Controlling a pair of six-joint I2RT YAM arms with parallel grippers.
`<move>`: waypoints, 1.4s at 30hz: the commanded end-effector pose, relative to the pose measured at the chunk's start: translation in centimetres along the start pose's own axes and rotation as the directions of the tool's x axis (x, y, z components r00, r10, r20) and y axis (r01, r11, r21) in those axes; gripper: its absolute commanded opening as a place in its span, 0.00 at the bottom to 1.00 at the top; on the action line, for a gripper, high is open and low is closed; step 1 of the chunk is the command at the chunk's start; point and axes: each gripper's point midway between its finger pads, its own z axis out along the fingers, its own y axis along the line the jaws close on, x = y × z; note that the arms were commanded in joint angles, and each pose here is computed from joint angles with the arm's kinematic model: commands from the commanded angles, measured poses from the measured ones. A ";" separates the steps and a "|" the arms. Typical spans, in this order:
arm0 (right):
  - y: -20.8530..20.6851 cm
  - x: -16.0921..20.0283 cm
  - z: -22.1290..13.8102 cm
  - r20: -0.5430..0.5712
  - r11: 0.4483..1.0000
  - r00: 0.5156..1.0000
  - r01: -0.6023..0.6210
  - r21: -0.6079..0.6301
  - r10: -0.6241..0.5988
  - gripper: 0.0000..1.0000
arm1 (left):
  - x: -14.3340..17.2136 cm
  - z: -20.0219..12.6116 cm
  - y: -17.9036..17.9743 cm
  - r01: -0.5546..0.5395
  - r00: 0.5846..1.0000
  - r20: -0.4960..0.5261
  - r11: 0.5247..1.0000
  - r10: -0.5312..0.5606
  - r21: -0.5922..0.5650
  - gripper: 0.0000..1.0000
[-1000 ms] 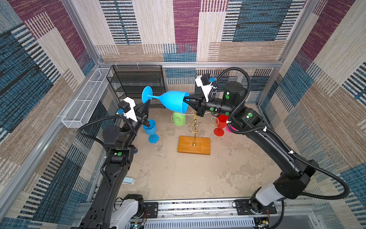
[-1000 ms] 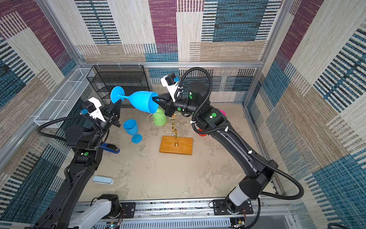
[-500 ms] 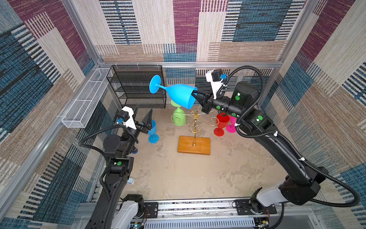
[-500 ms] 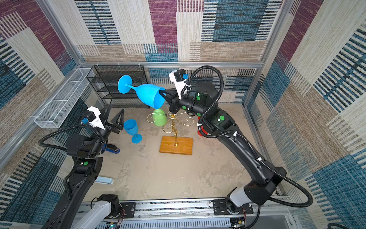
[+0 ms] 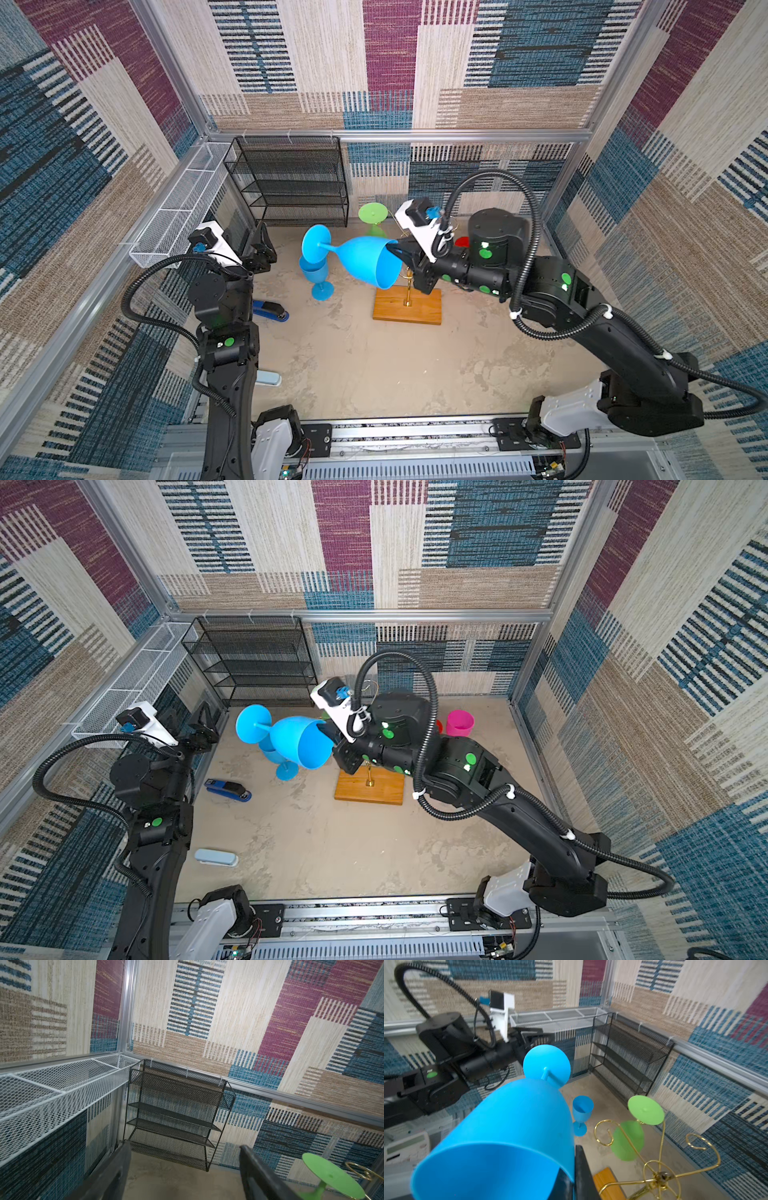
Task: Take the wine glass off the wine glass rack
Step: Place the wine glass at the bottom-center of the table.
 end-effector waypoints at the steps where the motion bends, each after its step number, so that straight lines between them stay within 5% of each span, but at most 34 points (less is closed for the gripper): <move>1: 0.6 6.0 1.7 -0.275 0.992 0.958 0.107 0.063 -0.086 0.00 | -0.4 0.1 0.6 0.069 0.998 -0.003 0.998 -0.069 -0.014 0.84; 15: 4.6 17.2 8.7 -0.607 0.987 0.777 0.123 -0.108 -0.163 0.00 | -0.1 0.0 3.2 0.094 0.995 -0.013 0.989 -0.096 -0.111 0.85; 28: 3.7 24.6 12.4 -0.748 0.981 0.634 0.104 -0.166 -0.194 0.00 | 0.8 0.4 2.8 0.037 0.998 -0.042 0.997 -0.040 -0.068 0.85; 36: 4.0 26.9 12.5 -0.781 0.976 0.585 0.111 -0.189 -0.218 0.02 | 1.6 0.8 2.7 0.075 0.996 -0.053 0.996 -0.077 -0.051 0.85; 42: 4.0 26.8 12.8 -0.777 0.976 0.591 0.109 -0.189 -0.217 0.20 | 1.7 0.7 2.6 0.084 0.995 -0.055 0.995 -0.087 -0.048 0.84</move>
